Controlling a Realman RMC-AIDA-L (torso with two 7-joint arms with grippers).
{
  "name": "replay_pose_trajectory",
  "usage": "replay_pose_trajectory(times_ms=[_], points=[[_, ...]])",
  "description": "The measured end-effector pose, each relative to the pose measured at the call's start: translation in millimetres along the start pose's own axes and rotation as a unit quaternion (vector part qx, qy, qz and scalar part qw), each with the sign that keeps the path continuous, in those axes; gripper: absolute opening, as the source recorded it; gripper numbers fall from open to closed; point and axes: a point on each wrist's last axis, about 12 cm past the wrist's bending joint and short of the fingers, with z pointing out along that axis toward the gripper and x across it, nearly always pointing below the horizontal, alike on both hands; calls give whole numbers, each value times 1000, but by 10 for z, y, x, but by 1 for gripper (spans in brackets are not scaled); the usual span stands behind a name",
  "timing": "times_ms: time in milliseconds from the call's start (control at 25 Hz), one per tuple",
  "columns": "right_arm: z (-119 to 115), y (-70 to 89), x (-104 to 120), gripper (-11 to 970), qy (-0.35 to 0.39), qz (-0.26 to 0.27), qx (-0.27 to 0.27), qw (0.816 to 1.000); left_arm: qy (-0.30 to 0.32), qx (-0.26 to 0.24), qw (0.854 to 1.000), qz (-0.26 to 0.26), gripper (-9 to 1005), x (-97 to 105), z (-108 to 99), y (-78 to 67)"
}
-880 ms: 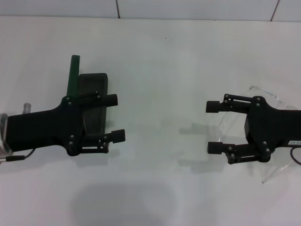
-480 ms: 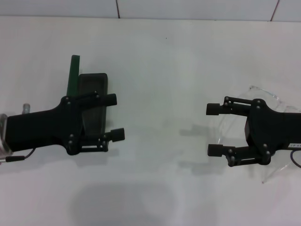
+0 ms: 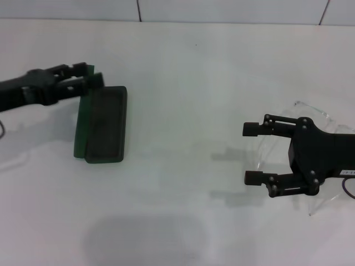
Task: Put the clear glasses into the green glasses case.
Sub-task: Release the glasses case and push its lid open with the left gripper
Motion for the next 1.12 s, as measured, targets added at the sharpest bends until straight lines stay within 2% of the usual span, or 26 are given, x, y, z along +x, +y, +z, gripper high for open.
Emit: replay_pose_trajectory(times_ms=[200, 440, 560, 760, 1120], points=[[-19, 18, 16, 825, 1, 3, 2, 1000, 24, -50, 998, -28, 879, -119, -154, 54], [-39, 26, 23, 824, 1, 4, 4, 1000, 48, -101, 993, -31, 879, -111, -208, 30], [-43, 25, 26, 824, 2, 4, 5, 1000, 60, -118, 991, -28, 879, -75, -138, 10], [-40, 26, 33, 824, 4, 5, 6, 1000, 67, -115, 991, -30, 879, -53, -58, 13], [-41, 27, 41, 824, 4, 7, 8, 1000, 75, -131, 988, -40, 880, 3, 166, 127]])
